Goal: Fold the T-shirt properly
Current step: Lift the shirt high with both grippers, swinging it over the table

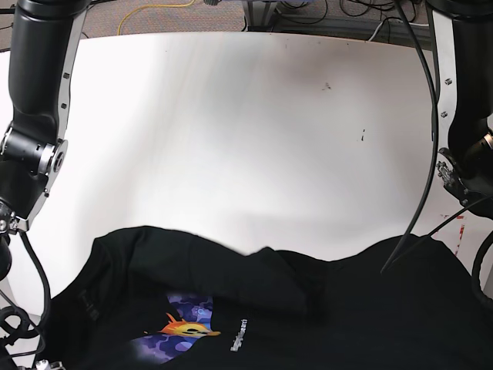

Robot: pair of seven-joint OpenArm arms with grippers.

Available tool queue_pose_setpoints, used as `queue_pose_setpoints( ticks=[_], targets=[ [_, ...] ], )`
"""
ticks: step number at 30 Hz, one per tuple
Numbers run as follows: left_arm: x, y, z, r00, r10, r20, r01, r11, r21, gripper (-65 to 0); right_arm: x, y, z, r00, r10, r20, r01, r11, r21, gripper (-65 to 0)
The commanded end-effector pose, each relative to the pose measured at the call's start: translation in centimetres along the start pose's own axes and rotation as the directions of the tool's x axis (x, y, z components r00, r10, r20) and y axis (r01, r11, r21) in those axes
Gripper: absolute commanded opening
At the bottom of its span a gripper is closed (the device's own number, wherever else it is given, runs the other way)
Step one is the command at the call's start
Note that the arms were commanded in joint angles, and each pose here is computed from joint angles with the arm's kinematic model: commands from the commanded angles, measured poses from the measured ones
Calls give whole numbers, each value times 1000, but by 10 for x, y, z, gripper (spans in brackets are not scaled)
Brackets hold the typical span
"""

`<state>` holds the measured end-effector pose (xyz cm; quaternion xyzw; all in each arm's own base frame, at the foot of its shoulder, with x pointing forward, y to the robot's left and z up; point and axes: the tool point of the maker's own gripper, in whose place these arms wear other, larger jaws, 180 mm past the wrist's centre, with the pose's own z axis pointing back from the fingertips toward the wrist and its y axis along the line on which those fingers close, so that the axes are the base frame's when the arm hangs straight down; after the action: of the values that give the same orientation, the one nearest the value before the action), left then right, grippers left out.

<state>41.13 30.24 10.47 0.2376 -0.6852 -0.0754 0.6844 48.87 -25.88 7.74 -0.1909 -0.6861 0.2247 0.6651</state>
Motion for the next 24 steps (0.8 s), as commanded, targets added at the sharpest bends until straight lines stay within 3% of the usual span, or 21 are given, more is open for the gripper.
queue_pose_setpoints(
  ticks=[1,18,24],
  targets=[
    [19,17,2,999,12,49,-13,999,33,-647,18,-26,7,999,5,38,-3,998,-63,-650],
    [27,22,-1,998,27,60,-28,999,28,-647,22,-29,7,999,7,42,-4,998,-66,-650],
    [38,28,-10,995,60,74,-61,998,9,-647,46,-31,3,997,38,69,-34,997,-62,-650]
  ],
)
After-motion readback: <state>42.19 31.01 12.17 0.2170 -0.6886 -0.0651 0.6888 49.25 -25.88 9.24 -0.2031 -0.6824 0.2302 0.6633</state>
